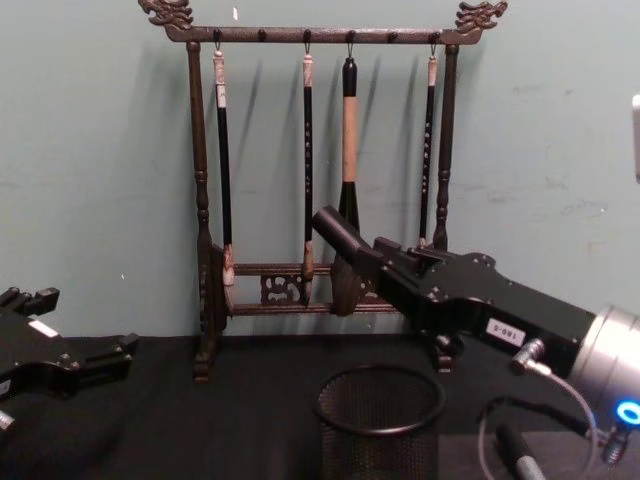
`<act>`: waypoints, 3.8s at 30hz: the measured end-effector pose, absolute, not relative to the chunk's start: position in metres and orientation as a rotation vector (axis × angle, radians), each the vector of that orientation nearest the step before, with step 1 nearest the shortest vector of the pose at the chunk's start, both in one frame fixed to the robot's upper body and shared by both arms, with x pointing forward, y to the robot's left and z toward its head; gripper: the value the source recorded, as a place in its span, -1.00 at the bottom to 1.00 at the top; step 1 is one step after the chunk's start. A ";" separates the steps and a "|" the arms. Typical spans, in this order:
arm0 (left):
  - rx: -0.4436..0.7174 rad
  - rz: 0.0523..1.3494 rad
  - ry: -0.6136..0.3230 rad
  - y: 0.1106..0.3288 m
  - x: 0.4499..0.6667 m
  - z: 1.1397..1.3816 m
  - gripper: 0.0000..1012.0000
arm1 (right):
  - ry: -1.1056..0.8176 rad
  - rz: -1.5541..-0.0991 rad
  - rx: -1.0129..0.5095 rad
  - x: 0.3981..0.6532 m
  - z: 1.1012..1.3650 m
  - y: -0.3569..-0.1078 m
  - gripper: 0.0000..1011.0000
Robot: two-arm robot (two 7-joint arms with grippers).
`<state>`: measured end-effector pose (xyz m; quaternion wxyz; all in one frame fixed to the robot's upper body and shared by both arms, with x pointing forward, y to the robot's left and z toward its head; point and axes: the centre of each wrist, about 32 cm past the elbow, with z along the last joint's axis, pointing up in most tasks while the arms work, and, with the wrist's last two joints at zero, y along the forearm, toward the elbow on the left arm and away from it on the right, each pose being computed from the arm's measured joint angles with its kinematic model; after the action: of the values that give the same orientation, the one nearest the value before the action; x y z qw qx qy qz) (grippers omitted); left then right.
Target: Pick up the water-based marker from the table and place it into the pen holder.
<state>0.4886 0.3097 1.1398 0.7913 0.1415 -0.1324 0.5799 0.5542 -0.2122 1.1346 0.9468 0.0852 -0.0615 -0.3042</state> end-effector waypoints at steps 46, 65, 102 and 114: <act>0.304 1.248 -0.285 0.310 0.489 1.140 0.99 | -0.047 -0.573 0.233 0.564 1.099 -0.189 -0.61; 0.304 1.248 -0.285 0.310 0.489 1.140 0.99 | -0.044 -0.565 0.217 0.572 1.098 -0.187 -0.61; 0.304 1.248 -0.285 0.310 0.489 1.140 0.99 | -0.040 -0.546 0.204 0.559 1.102 -0.189 0.98; 0.304 1.248 -0.285 0.310 0.489 1.140 0.99 | -0.059 -0.585 0.200 0.546 1.111 -0.203 0.98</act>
<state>0.4886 0.3096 1.1398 0.7913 0.1415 -0.1325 0.5799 0.5458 -0.2027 1.1112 0.9522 0.0982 -0.0289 -0.2878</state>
